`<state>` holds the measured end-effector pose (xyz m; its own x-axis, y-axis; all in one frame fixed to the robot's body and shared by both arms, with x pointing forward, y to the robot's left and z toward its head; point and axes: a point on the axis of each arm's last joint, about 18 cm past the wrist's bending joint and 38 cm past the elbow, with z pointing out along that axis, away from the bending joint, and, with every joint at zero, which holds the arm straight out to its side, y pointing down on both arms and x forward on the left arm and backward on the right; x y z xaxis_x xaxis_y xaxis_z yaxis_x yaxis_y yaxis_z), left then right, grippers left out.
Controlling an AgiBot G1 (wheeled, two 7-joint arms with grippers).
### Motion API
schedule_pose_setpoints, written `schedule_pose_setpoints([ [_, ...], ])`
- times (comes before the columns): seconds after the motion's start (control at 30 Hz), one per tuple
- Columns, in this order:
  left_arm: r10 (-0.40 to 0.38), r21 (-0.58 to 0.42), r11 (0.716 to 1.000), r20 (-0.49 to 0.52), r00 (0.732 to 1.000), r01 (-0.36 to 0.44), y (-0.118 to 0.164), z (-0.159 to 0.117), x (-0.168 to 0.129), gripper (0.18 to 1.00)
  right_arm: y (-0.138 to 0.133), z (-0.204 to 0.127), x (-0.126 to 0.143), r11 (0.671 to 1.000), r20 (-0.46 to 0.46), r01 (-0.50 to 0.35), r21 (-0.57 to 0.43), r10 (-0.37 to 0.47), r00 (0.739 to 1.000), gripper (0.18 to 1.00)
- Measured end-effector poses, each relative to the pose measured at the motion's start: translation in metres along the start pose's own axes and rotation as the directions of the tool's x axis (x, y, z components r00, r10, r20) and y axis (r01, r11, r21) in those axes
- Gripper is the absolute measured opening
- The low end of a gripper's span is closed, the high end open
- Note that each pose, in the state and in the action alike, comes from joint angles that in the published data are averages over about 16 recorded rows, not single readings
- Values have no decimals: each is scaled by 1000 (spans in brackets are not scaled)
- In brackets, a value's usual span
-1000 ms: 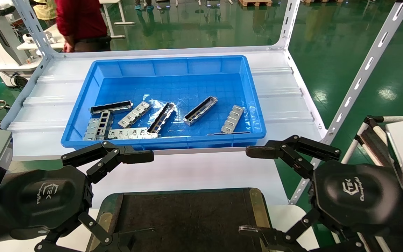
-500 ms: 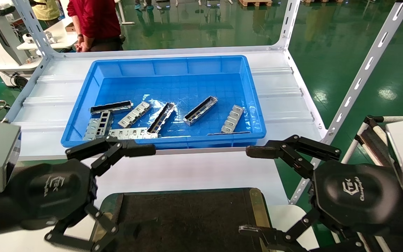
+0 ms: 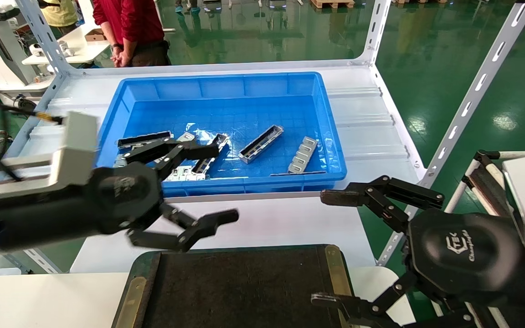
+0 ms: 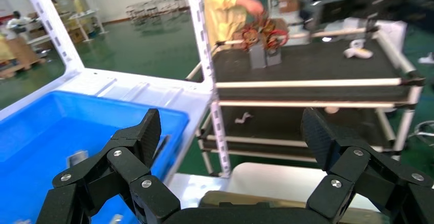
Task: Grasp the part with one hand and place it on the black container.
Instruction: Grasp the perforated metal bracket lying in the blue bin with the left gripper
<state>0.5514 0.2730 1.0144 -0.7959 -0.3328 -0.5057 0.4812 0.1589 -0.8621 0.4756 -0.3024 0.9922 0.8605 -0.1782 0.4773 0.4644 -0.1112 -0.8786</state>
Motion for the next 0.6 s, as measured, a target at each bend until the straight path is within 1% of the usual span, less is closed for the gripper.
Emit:
schedule_pose_setpoints([
  [0.3, -3, -34, 999, 112, 994, 7, 11, 45, -44, 1001, 0, 0, 0, 1000, 0, 0, 0, 0, 1000, 1001],
  [0.6, -11, -67, 997, 235, 972, 28, 21, 94, -90, 1001, 0, 0, 0, 1000, 0, 0, 0, 0, 1000, 1001],
])
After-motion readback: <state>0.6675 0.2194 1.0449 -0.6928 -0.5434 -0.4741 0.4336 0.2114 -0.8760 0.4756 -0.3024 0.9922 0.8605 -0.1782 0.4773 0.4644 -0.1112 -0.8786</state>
